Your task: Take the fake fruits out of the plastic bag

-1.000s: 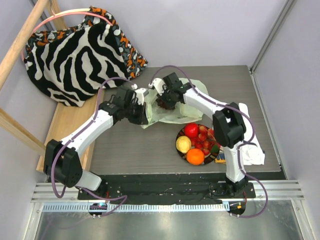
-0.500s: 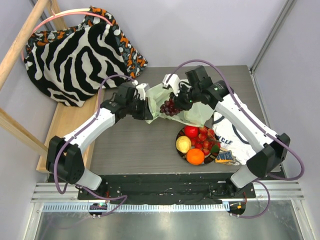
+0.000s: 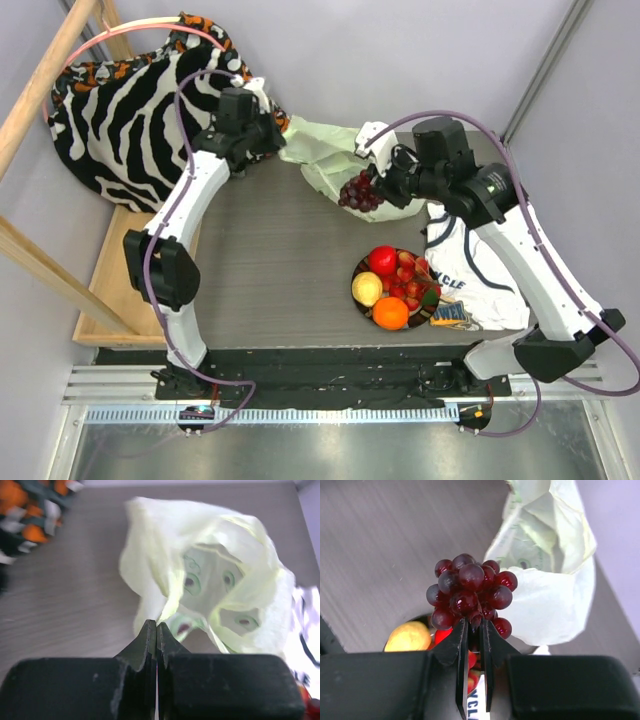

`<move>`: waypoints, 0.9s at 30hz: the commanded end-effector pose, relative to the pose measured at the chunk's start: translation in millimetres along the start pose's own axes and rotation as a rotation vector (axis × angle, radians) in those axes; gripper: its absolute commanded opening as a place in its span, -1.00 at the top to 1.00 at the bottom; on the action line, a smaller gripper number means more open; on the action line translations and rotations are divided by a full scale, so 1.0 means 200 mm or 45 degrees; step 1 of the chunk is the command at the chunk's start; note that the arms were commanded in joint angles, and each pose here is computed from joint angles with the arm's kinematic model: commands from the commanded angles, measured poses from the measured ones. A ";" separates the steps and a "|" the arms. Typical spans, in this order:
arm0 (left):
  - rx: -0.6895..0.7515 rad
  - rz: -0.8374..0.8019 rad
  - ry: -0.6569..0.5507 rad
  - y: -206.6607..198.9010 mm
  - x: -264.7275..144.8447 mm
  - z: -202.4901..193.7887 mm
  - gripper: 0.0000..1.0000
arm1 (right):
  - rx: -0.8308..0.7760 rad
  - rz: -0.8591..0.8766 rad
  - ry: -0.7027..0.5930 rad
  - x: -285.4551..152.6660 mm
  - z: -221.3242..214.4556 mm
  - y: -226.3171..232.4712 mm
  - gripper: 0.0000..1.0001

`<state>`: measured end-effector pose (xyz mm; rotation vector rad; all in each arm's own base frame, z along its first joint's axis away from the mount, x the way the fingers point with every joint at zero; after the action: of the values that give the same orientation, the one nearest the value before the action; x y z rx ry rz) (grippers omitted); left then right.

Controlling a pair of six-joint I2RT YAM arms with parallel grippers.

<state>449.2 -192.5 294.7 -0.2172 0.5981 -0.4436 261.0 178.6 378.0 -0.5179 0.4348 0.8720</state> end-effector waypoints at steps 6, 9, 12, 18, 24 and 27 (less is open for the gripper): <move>0.024 0.124 -0.164 0.04 -0.35 0.08 1.00 | -0.071 -0.074 -0.055 -0.23 -0.04 0.03 0.97; -0.015 0.090 -0.028 0.06 -0.36 -0.14 1.00 | -0.105 -0.043 0.019 -0.24 -0.19 0.10 0.97; -0.063 0.064 0.072 0.08 -0.35 -0.33 1.00 | -0.132 -0.004 0.084 -0.22 -0.31 0.15 0.97; -0.095 -0.040 0.118 0.05 -0.35 -0.42 1.00 | -0.179 0.030 0.159 -0.17 -0.47 0.19 0.97; -0.094 -0.053 0.114 0.04 -0.33 -0.39 1.00 | -0.116 0.020 0.155 -0.12 -0.50 0.20 0.97; -0.101 -0.063 0.121 0.04 -0.32 -0.39 1.00 | -0.093 0.013 0.164 -0.10 -0.52 0.21 0.97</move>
<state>349.2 -153.6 239.6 -0.2602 0.7810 -0.4304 193.1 122.2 284.7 -0.6793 0.6234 0.9082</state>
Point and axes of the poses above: each gripper's point midway between its finger pads, its own x axis out along the fingers, its own y axis along the line the jaws close on, z = x × y, the point moved 6 cm from there along -x, back along the fingers, and after that the axes turned 3 degrees about x, right-handed, at the moved point
